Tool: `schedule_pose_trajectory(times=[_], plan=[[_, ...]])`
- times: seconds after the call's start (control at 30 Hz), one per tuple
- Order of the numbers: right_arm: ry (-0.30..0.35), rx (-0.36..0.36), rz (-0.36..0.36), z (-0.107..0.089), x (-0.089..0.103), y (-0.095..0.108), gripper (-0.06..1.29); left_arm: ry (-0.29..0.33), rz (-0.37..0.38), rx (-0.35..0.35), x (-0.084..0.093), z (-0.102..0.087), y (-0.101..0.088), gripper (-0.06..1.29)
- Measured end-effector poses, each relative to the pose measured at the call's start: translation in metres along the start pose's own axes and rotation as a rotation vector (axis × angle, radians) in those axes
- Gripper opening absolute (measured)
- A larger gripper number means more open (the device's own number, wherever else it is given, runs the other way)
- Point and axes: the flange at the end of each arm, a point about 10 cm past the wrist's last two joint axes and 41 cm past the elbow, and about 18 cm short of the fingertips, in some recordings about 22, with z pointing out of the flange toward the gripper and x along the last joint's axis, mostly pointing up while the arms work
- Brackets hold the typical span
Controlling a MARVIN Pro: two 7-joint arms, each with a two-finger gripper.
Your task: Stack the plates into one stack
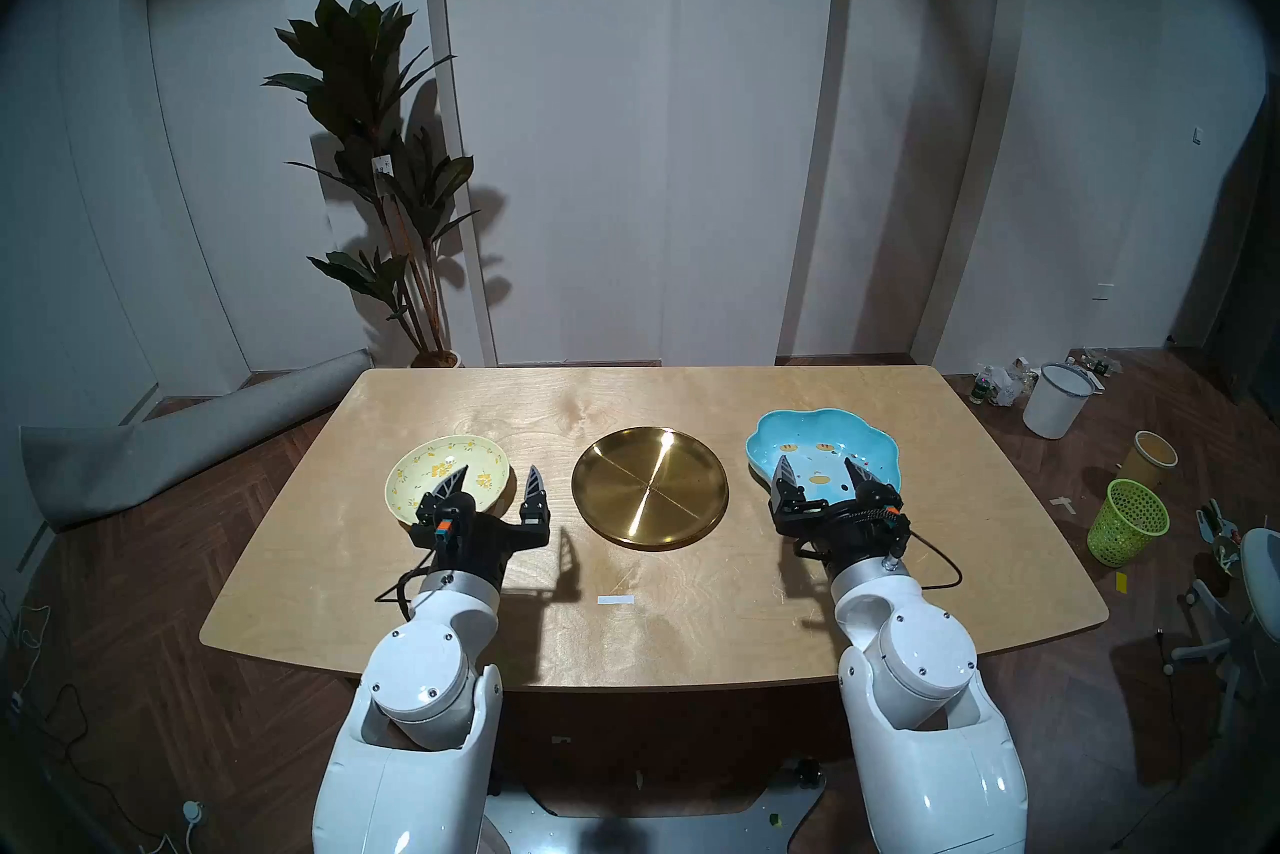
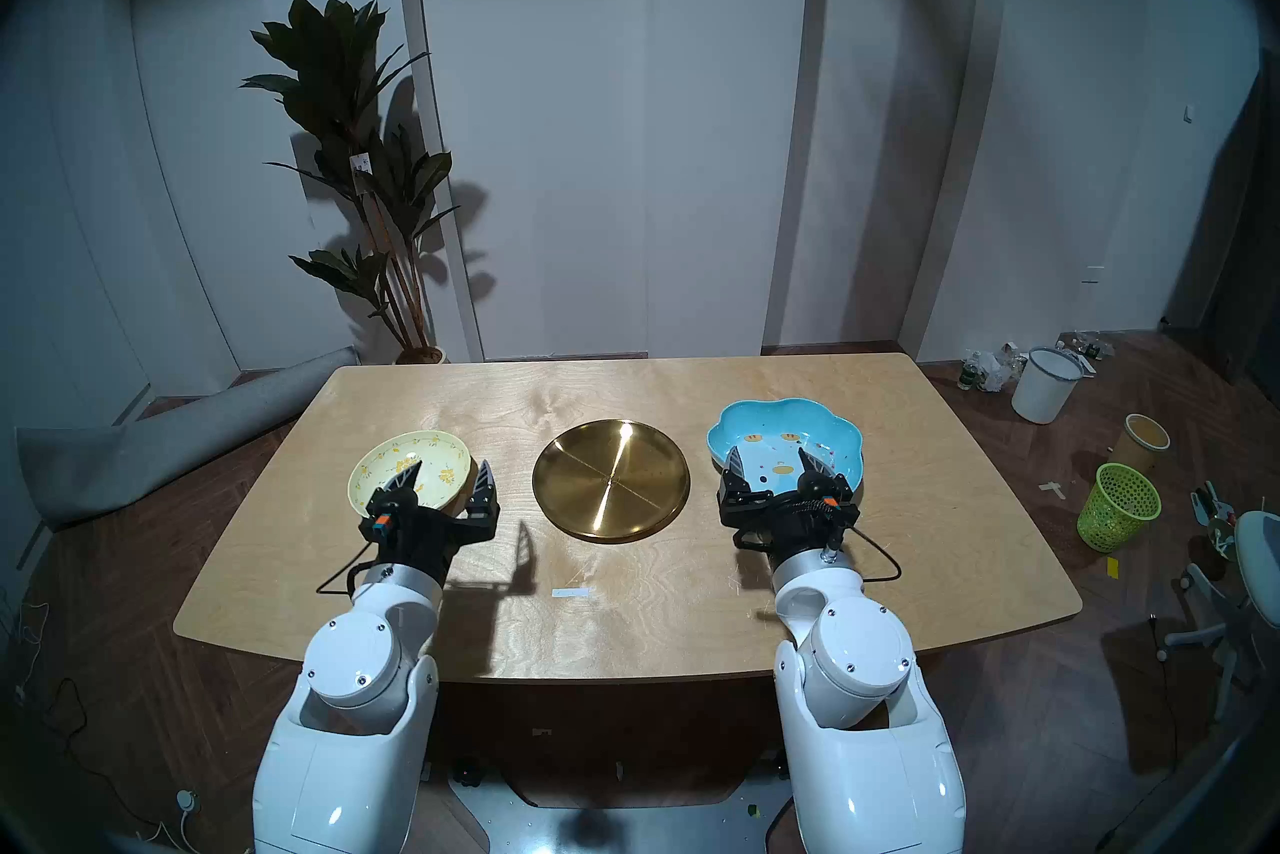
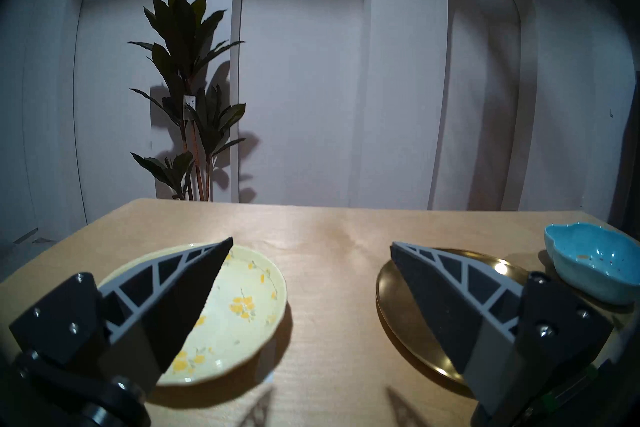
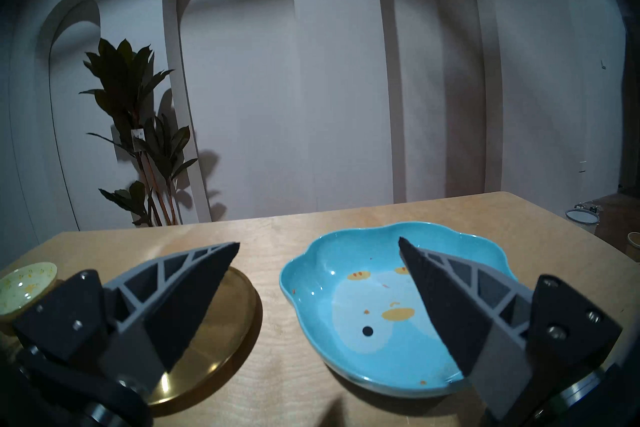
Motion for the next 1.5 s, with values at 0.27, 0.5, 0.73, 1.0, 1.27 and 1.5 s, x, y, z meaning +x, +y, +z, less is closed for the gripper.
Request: schedule_pose_trajectory(times=[0.27, 0.5, 0.73, 1.0, 1.27, 1.5], plan=[[-0.064, -0.067, 0.1, 0.005, 0.019, 0.02, 1.25, -0.002, -0.005, 0.017, 0.024, 0.007, -0.014, 1.23], [-0.124, -0.146, 0.203, 0.01, 0.03, 0.049, 1.25, -0.03, -0.002, 0.026, 0.029, 0.01, -0.022, 1.23], [-0.2, -0.182, 0.289, 0.017, 0.038, 0.067, 1.25, -0.056, -0.004, 0.035, 0.032, 0.013, -0.028, 1.23], [-0.347, -0.254, 0.444, 0.026, 0.025, 0.096, 1.25, -0.08, -0.005, 0.036, 0.032, 0.014, -0.03, 1.23], [-0.398, -0.285, 0.566, 0.031, 0.03, 0.109, 1.25, -0.086, 0.006, 0.038, 0.033, 0.014, -0.027, 1.23], [-0.406, -0.322, 0.679, 0.033, 0.038, 0.115, 1.25, -0.076, 0.011, 0.039, 0.037, 0.013, -0.022, 1.23]])
